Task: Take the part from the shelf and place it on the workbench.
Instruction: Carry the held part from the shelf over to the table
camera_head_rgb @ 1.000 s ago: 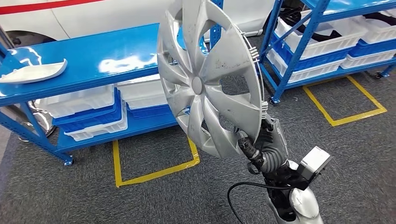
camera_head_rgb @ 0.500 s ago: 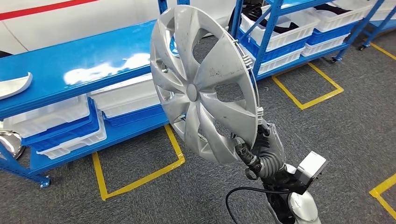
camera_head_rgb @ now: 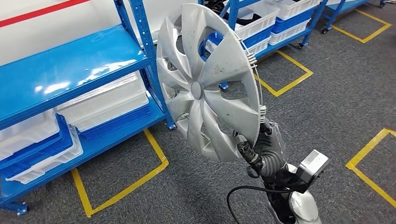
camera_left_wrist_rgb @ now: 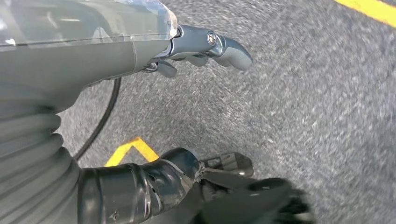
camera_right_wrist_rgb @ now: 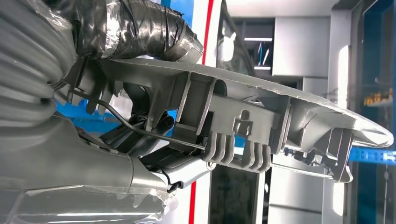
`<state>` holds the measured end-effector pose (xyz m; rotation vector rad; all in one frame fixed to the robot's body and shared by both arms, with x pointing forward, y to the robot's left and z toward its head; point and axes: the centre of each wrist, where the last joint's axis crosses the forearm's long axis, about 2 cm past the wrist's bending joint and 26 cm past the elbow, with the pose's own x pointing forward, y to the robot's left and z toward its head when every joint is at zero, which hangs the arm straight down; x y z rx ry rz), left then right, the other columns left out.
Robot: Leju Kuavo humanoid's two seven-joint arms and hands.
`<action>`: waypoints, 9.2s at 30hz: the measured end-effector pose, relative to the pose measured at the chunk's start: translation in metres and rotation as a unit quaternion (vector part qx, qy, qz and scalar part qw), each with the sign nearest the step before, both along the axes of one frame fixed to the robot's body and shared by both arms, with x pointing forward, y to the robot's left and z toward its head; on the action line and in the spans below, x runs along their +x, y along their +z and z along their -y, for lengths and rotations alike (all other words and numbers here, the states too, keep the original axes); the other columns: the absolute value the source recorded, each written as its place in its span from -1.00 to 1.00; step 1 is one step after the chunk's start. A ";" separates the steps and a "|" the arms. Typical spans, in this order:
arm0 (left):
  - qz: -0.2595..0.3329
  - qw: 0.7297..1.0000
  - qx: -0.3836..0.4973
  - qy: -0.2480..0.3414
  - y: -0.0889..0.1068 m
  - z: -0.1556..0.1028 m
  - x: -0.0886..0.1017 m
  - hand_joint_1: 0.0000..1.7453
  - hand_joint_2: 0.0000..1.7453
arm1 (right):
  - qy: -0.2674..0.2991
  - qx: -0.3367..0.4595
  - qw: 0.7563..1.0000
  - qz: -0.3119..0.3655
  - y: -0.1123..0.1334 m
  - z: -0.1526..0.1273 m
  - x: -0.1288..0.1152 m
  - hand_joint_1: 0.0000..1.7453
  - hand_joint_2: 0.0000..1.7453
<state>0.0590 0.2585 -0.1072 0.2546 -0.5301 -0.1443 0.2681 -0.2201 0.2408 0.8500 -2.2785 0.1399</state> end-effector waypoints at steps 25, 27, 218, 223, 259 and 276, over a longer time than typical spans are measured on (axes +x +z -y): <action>0.002 1.000 0.001 0.000 0.001 0.001 0.003 -1.00 1.00 | 0.007 0.001 1.000 -0.001 -0.001 0.001 -0.001 1.00 1.00; 0.000 1.000 0.001 0.000 0.000 0.001 0.002 -1.00 1.00 | 0.008 0.001 1.000 0.000 -0.001 0.001 0.000 1.00 1.00; -0.038 0.999 -0.023 0.020 -0.001 0.003 -0.009 -1.00 1.00 | 0.006 0.010 1.000 0.020 0.002 0.011 -0.006 1.00 1.00; -0.033 0.999 -0.022 0.018 -0.001 0.002 -0.005 -1.00 1.00 | 0.001 0.008 1.000 0.021 0.002 0.011 -0.006 1.00 1.00; -0.020 0.999 -0.042 0.021 0.001 0.021 -0.007 -1.00 1.00 | -0.006 -0.006 1.000 0.027 0.006 0.009 -0.010 1.00 1.00; -0.018 0.998 -0.046 0.034 0.000 0.021 -0.009 -1.00 1.00 | -0.006 -0.002 1.000 0.027 0.007 0.006 -0.012 1.00 1.00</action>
